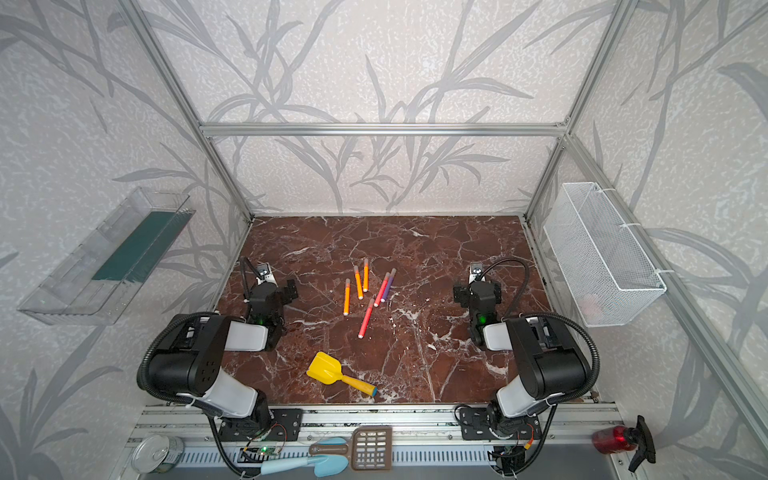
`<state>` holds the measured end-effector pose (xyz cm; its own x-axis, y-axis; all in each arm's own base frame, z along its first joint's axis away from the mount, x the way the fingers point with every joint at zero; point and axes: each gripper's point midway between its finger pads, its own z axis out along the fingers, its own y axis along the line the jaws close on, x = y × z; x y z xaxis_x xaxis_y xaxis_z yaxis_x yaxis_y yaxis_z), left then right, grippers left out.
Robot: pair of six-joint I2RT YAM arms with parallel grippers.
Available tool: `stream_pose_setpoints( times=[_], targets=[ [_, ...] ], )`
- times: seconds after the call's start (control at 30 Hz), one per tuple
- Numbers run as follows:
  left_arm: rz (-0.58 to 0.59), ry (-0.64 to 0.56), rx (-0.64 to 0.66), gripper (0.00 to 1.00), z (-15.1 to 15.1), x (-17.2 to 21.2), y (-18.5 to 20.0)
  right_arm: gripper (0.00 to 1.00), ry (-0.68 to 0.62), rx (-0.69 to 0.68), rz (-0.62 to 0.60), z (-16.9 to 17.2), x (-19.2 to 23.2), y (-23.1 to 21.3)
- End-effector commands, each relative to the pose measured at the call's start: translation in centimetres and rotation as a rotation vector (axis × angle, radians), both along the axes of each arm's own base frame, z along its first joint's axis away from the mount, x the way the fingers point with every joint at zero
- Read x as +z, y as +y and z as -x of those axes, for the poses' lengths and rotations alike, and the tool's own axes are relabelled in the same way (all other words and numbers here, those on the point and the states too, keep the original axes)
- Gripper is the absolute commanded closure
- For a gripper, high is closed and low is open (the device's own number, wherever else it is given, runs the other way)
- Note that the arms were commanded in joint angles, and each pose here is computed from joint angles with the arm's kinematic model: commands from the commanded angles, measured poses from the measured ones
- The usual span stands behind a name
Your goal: Insert the pens into the pen caps
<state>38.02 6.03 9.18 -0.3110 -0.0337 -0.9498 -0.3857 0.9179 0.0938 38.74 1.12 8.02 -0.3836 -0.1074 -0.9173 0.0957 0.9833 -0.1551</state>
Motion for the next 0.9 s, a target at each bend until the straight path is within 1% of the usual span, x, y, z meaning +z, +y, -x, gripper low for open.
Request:
stream_pose_setpoints(
  times=[0.0,0.6,0.63,0.67,0.7,0.73,0.77,0.8,0.87],
  targets=[
    [0.005,-0.042,0.003,0.01,-0.5,1.0,0.1,0.01,-0.041,-0.006,-0.017,-0.6,1.4,0.0],
    [0.005,-0.042,0.001,0.01,-0.5,1.0,0.1,0.01,-0.05,-0.005,-0.018,-0.3,1.4,0.0],
    [0.005,-0.042,0.002,0.01,-0.5,1.0,0.1,0.01,-0.074,0.019,-0.021,0.4,1.6,0.3],
    [0.005,-0.043,0.001,0.01,-0.5,1.0,0.0,0.01,-0.129,0.062,-0.025,1.9,1.8,0.7],
    [0.005,-0.042,0.002,0.01,-0.5,1.0,0.1,0.01,-0.197,0.076,-0.042,3.3,2.2,0.6],
    [0.005,-0.041,0.001,0.01,-0.5,1.0,0.0,0.01,-0.24,0.08,-0.067,3.4,2.5,0.3],
    [0.005,-0.041,0.001,0.01,-0.5,1.0,0.0,0.01,-0.227,0.047,-0.061,2.4,2.3,-0.1],
    [0.004,-0.04,0.001,0.01,-0.5,1.0,0.1,0.01,-0.177,0.021,-0.048,0.8,2.0,-0.3],
    [0.006,-0.039,-0.001,0.01,-0.5,0.9,0.0,0.01,0.009,0.035,-0.036,-0.7,1.1,0.3]
  ],
)
